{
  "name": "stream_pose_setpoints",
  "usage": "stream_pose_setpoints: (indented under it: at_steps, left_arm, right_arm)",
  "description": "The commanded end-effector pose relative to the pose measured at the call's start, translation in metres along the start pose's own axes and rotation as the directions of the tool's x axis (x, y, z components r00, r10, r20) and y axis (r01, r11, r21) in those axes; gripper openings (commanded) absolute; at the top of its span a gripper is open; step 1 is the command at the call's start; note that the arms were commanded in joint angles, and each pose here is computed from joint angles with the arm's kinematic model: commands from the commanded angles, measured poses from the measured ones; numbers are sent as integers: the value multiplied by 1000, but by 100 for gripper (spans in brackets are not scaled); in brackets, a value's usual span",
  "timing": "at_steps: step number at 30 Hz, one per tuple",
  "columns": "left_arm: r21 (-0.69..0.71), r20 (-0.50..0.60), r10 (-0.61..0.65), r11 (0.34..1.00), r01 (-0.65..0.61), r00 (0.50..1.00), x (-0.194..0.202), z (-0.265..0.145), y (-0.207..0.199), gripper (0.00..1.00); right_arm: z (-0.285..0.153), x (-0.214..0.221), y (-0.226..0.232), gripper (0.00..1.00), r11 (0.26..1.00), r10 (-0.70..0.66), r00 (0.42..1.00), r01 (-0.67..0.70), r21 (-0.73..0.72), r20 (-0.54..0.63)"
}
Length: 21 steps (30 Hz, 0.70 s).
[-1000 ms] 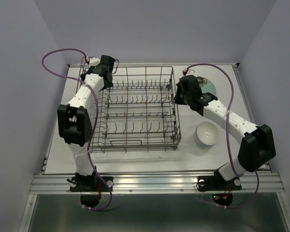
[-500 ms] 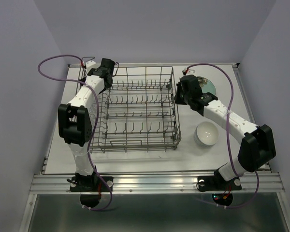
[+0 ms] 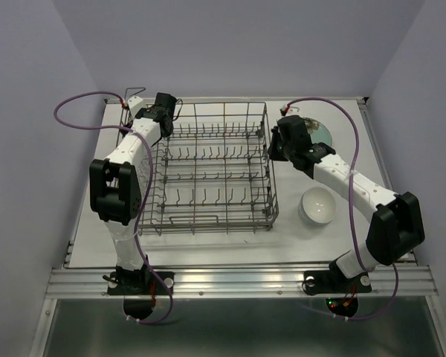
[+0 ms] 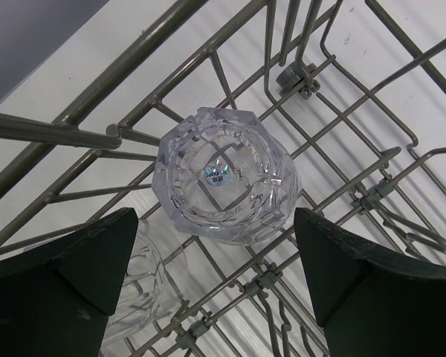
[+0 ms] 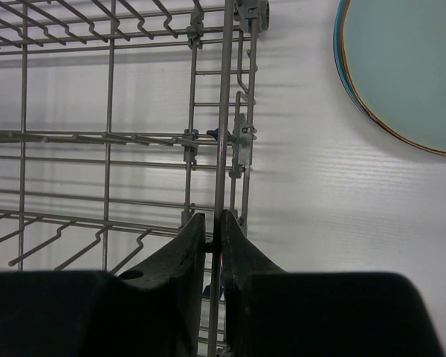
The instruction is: Unload the mixed dishes from the dish rack
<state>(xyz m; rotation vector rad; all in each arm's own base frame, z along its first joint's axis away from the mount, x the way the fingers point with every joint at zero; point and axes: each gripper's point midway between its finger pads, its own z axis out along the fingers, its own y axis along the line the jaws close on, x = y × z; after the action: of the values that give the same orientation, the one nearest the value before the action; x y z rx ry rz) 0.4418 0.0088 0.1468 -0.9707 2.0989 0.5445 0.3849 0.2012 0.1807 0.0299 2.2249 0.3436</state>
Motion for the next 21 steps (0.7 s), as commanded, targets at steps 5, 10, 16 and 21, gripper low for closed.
stream_pose_setpoints:
  at_steps: [5,10,16,21]
  left_arm:
    - [2,111,-131,991,131,985,-36,-9,0,96]
    - [-40,109,-124,991,129,986,-29,-3,7,95]
    - [-65,114,-138,987,146,984,-23,2,11,95]
    - [-49,114,-159,985,165,981,-22,5,6,92]
  right_arm:
    - [-5,15,25,8,992,-26,998,19,-127,-53]
    - [-6,15,27,8,991,-26,998,19,-135,-53]
    - [-7,17,29,8,988,-24,998,14,-153,-62]
    - [-10,17,32,8,986,-22,998,12,-167,-61]
